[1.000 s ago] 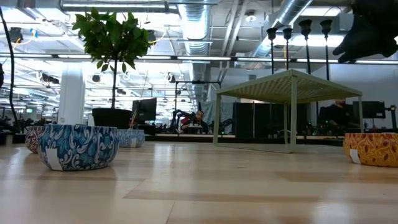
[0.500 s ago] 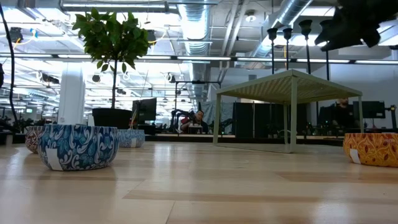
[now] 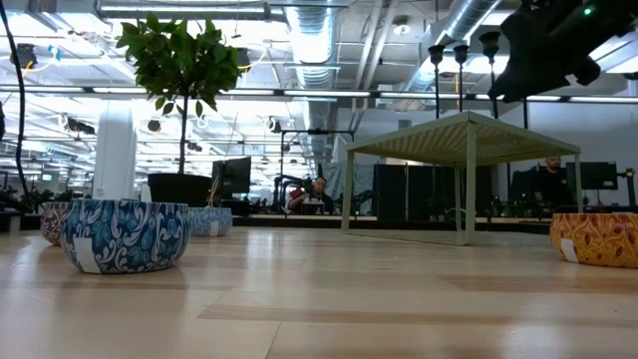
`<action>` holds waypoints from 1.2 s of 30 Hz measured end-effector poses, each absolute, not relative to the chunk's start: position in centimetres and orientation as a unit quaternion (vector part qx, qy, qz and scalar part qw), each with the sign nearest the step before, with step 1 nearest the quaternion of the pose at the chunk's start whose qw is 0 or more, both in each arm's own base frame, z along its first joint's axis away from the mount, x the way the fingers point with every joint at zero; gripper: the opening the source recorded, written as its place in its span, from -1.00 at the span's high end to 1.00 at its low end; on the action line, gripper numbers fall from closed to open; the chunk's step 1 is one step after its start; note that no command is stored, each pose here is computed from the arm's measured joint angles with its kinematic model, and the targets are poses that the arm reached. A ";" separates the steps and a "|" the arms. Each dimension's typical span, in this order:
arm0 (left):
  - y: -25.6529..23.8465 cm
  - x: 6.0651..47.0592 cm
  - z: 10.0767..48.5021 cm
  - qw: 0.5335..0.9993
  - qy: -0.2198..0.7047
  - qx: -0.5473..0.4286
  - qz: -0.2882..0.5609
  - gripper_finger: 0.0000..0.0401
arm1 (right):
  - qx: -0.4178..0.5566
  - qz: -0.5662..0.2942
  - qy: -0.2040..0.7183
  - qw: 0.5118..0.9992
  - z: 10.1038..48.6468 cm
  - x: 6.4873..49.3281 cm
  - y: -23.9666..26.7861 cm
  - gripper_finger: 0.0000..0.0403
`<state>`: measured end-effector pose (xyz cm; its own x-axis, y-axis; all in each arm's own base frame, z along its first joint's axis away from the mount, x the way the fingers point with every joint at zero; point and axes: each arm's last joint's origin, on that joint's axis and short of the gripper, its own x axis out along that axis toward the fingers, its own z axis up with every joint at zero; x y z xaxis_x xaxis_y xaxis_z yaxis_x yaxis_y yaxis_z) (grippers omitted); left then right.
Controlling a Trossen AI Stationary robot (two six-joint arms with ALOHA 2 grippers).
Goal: Pick & Place candle stick holders
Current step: Align the black candle holder with the bottom left black candle holder on the shelf
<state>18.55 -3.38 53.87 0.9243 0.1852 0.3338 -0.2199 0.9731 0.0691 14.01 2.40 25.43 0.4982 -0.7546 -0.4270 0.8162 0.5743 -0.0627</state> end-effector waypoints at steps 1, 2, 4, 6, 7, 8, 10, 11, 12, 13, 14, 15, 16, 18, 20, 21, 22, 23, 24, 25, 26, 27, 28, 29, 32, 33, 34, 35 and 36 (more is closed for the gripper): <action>-3.4 18.5 53.9 0.980 -0.165 0.052 0.102 0.95 | 0.071 -0.457 0.208 0.862 25.4 14.1 2.4 0.07; -3.5 18.4 53.9 0.979 -0.167 0.052 0.100 0.95 | 0.068 -0.460 0.205 0.861 25.4 14.1 2.4 0.07; -3.5 18.3 54.0 0.979 -0.168 0.051 0.099 0.95 | 0.060 -0.468 0.195 0.860 25.5 14.0 2.3 0.09; -3.5 18.2 54.0 0.980 -0.167 0.052 0.099 0.95 | 0.052 -0.474 0.190 0.858 25.5 14.0 2.3 0.10; -3.5 18.1 54.0 0.979 -0.168 0.052 0.099 0.95 | 0.049 -0.479 0.188 0.856 25.5 13.9 2.2 0.11; -3.4 18.1 54.0 0.979 -0.168 0.052 0.100 0.95 | 0.050 -0.482 0.187 0.854 25.5 14.0 2.1 0.12; -3.4 17.8 54.1 0.979 -0.170 0.051 0.100 0.95 | 0.051 -0.490 0.187 0.850 25.5 14.0 1.8 0.14; -3.4 17.8 54.1 0.979 -0.171 0.051 0.100 0.95 | 0.051 -0.493 0.187 0.848 25.5 14.0 1.7 0.15; -3.4 17.8 54.1 0.979 -0.171 0.051 0.100 0.96 | 0.052 -0.496 0.187 0.847 25.5 14.0 1.7 0.15; -3.4 17.7 54.1 0.979 -0.171 0.050 0.100 0.96 | 0.053 -0.498 0.187 0.845 25.5 14.0 1.6 0.16; -3.3 17.7 54.2 0.979 -0.172 0.050 0.100 0.96 | 0.053 -0.500 0.187 0.844 25.5 14.0 1.5 0.17; -3.4 17.6 54.2 0.979 -0.172 0.050 0.099 0.96 | 0.053 -0.502 0.187 0.842 25.5 14.0 1.4 0.17; -3.4 17.6 54.2 0.979 -0.173 0.049 0.097 0.96 | 0.052 -0.504 0.188 0.841 25.5 14.0 1.3 0.17; -3.5 17.4 54.2 0.979 -0.175 0.049 0.095 0.96 | 0.052 -0.508 0.188 0.839 25.5 14.0 1.2 0.17; -3.5 17.3 54.3 0.979 -0.174 0.055 0.095 0.96 | 0.053 -0.511 0.188 0.837 25.5 14.1 1.1 0.16; -3.5 17.3 54.2 0.979 -0.172 0.059 0.096 0.96 | 0.053 -0.514 0.188 0.835 25.5 14.1 1.0 0.16; -3.5 17.3 54.2 0.979 -0.171 0.061 0.096 0.96 | 0.053 -0.516 0.188 0.834 25.5 14.1 1.0 0.15; -3.5 17.3 54.2 0.979 -0.171 0.062 0.096 0.96 | 0.054 -0.519 0.188 0.832 25.5 14.1 0.9 0.15; -3.5 17.3 54.2 0.979 -0.171 0.062 0.097 0.96 | 0.053 -0.521 0.188 0.831 25.5 14.1 0.8 0.15; -3.5 17.3 54.2 0.979 -0.171 0.062 0.097 0.96 | 0.052 -0.524 0.189 0.829 25.5 14.1 0.6 0.14; -3.5 17.3 54.2 0.978 -0.171 0.062 0.097 0.97 | 0.050 -0.526 0.190 0.828 25.5 14.1 0.6 0.14; -3.5 17.3 54.2 0.978 -0.171 0.062 0.097 0.97 | 0.050 -0.528 0.190 0.827 25.6 14.2 0.5 0.14; -3.5 17.3 54.2 0.978 -0.171 0.062 0.097 0.97 | 0.048 -0.529 0.190 0.825 25.6 14.2 0.4 0.14; -3.5 17.3 54.2 0.979 -0.171 0.062 0.097 0.97 | 0.045 -0.531 0.192 0.824 25.6 14.2 0.3 0.14; -3.5 17.3 54.2 0.979 -0.171 0.062 0.097 0.96 | 0.055 -0.530 0.192 0.824 25.6 14.4 0.2 0.15; -3.5 17.3 54.2 0.979 -0.171 0.062 0.097 0.95 | 0.061 -0.526 0.196 0.826 25.6 14.4 0.2 0.16; -3.5 17.3 54.2 0.979 -0.171 0.062 0.097 0.95 | 0.064 -0.523 0.200 0.826 25.5 14.4 0.2 0.16; -3.4 17.3 54.2 0.979 -0.171 0.062 0.097 0.95 | 0.065 -0.521 0.201 0.827 25.5 14.4 0.2 0.16; -3.5 17.3 54.2 0.979 -0.171 0.062 0.097 0.95 | 0.064 -0.520 0.202 0.827 25.5 14.4 0.2 0.16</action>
<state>17.29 -3.45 54.22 0.9228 0.1683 0.3464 -0.2109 0.9735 0.0889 14.43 0.23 25.53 0.3764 -0.8348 -0.4016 0.8870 0.4500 -0.1040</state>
